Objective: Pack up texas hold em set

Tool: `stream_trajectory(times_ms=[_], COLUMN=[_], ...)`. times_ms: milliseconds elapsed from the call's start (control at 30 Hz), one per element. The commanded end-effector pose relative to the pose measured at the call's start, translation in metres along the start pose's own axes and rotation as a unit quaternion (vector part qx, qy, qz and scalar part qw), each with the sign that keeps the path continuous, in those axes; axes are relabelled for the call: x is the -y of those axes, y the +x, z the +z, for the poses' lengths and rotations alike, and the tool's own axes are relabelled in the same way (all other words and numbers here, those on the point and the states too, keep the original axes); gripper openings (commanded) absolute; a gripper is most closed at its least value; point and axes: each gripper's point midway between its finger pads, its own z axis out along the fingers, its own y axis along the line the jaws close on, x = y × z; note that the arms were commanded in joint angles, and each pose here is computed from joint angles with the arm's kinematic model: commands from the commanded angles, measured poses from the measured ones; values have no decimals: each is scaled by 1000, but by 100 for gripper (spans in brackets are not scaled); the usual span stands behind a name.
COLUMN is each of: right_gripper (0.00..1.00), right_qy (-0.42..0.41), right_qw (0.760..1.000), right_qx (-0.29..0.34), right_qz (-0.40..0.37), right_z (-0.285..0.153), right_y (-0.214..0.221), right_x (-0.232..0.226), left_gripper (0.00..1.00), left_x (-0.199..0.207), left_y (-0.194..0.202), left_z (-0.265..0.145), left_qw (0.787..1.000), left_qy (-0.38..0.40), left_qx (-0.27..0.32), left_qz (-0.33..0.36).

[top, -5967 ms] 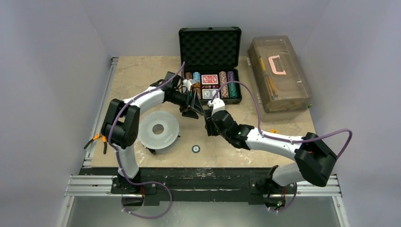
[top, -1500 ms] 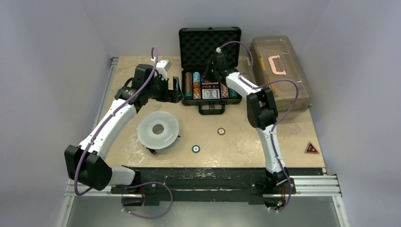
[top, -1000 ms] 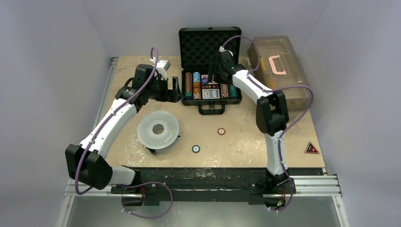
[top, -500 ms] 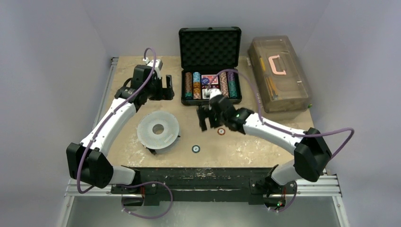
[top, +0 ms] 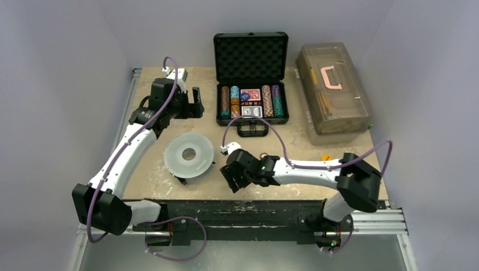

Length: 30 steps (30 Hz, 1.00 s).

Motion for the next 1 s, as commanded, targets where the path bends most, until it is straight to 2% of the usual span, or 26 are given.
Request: stream_trajectory(times_ms=[0,133,467,967], right_gripper=[60,53,54,45], right_qy=[36,54,84,112], right_qw=[999,998,994,992], right_qx=[17,17,21,24], right_qz=[26,40,59,53], right_z=[23,35,47,58], right_y=[-11,-11,-2,-11], right_x=[-6,-4,8,12], left_gripper=[89,90,90,90], left_x=[7,16,34,41], left_y=[-18,-18,-23,-23], left_z=[-15,-18,-32,-36], left_qw=[999,998,995,992], left_qy=[22,46,94,113], left_qx=[35,35,42,42], left_qz=[4,-4,-14,-21])
